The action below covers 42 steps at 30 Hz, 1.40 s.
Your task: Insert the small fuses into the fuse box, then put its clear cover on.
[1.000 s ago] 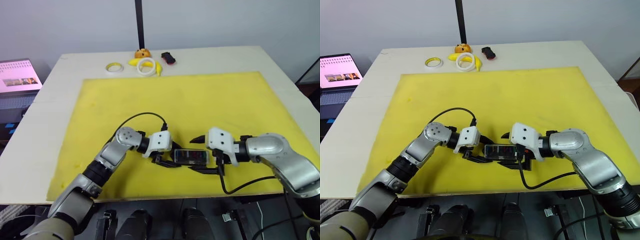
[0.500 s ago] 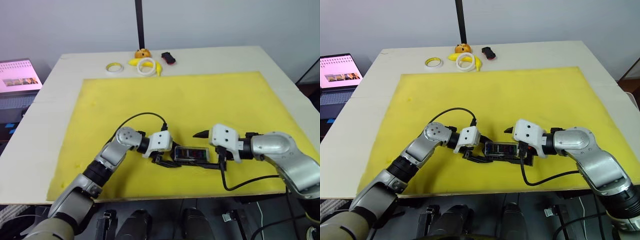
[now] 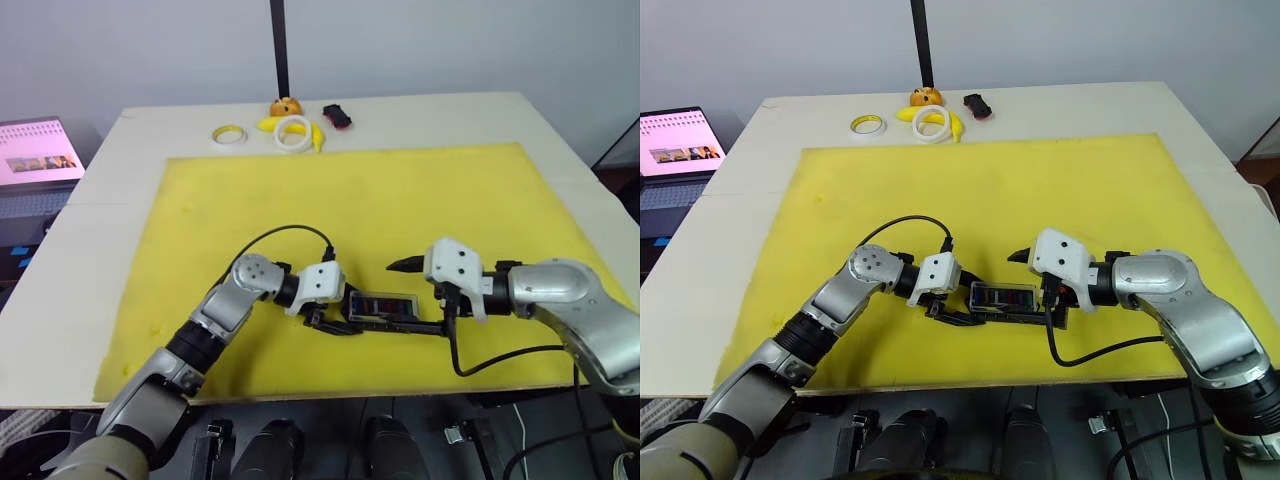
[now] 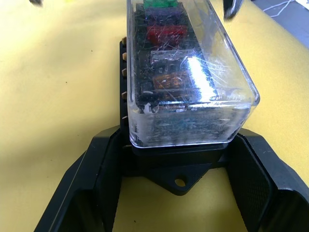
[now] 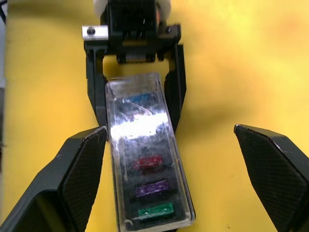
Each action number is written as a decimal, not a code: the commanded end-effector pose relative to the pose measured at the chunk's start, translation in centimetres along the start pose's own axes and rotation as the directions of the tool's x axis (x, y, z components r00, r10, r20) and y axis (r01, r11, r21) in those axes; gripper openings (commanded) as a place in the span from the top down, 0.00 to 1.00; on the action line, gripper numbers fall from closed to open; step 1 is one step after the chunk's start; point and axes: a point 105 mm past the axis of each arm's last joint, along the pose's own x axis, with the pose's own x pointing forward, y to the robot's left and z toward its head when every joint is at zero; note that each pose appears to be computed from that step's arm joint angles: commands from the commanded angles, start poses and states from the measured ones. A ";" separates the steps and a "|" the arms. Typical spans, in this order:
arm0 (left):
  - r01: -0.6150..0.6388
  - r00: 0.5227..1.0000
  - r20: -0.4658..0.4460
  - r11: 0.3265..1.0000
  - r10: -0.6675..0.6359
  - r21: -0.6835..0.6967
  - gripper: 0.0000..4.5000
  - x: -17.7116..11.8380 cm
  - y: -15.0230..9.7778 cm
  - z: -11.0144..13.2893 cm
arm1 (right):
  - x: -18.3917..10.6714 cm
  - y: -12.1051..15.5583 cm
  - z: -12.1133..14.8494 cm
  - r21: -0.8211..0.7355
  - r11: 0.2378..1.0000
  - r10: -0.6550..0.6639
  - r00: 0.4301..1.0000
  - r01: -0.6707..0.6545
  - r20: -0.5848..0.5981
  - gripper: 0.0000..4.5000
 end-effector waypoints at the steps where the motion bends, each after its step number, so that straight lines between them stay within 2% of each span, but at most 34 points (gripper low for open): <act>1: 0.001 0.999 -0.044 1.000 -0.001 -0.009 0.43 0.1 -0.1 -0.9 | -0.4 0.7 1.8 -0.030 0.999 0.016 0.997 -0.014 0.080 0.01; 5: -0.001 0.999 -0.040 1.000 0.000 -0.011 0.43 0.1 -0.2 -0.9 | -0.5 1.4 2.6 -0.016 0.999 0.031 0.990 -0.029 0.137 0.01; 6: -0.001 0.999 -0.040 1.000 0.000 -0.012 0.43 0.1 -0.2 -0.9 | -0.5 1.6 2.6 -0.013 0.999 0.034 0.989 -0.032 0.144 0.13; 7: -0.001 0.999 -0.040 1.000 0.000 -0.013 0.43 0.1 -0.2 -0.9 | -0.4 1.8 2.6 -0.012 0.999 0.035 0.989 -0.033 0.147 0.19; 9: 0.001 0.999 -0.040 1.000 -0.001 -0.013 0.43 0.1 -0.3 -0.9 | 0.0 2.1 2.3 -0.015 1.000 0.026 0.990 -0.024 0.141 0.39; 17: 0.001 0.999 -0.040 1.000 -0.002 -0.011 0.43 0.1 -0.3 -0.8 | 0.8 2.2 1.5 0.002 1.000 -0.001 0.989 0.001 0.145 0.39; 20: 0.000 0.999 -0.041 1.000 -0.001 -0.011 0.43 0.1 -0.2 -0.9 | 0.8 2.1 1.4 0.005 1.000 -0.002 0.989 0.001 0.147 0.59; 21: 0.000 0.999 -0.041 1.000 -0.001 -0.011 0.43 0.1 -0.2 -0.9 | 0.9 2.1 1.4 0.008 1.000 -0.003 0.989 0.002 0.149 0.69; 31: 0.000 0.999 -0.040 1.000 -0.001 -0.011 0.43 0.1 -0.3 -0.8 | 1.1 1.9 0.4 0.018 1.000 -0.008 0.994 0.006 0.109 0.69; 42: 0.011 0.999 -0.041 1.000 -0.010 0.011 0.43 0.2 -0.4 -0.7 | 1.8 1.2 -2.0 0.150 0.989 -0.006 1.000 0.008 -0.015 0.69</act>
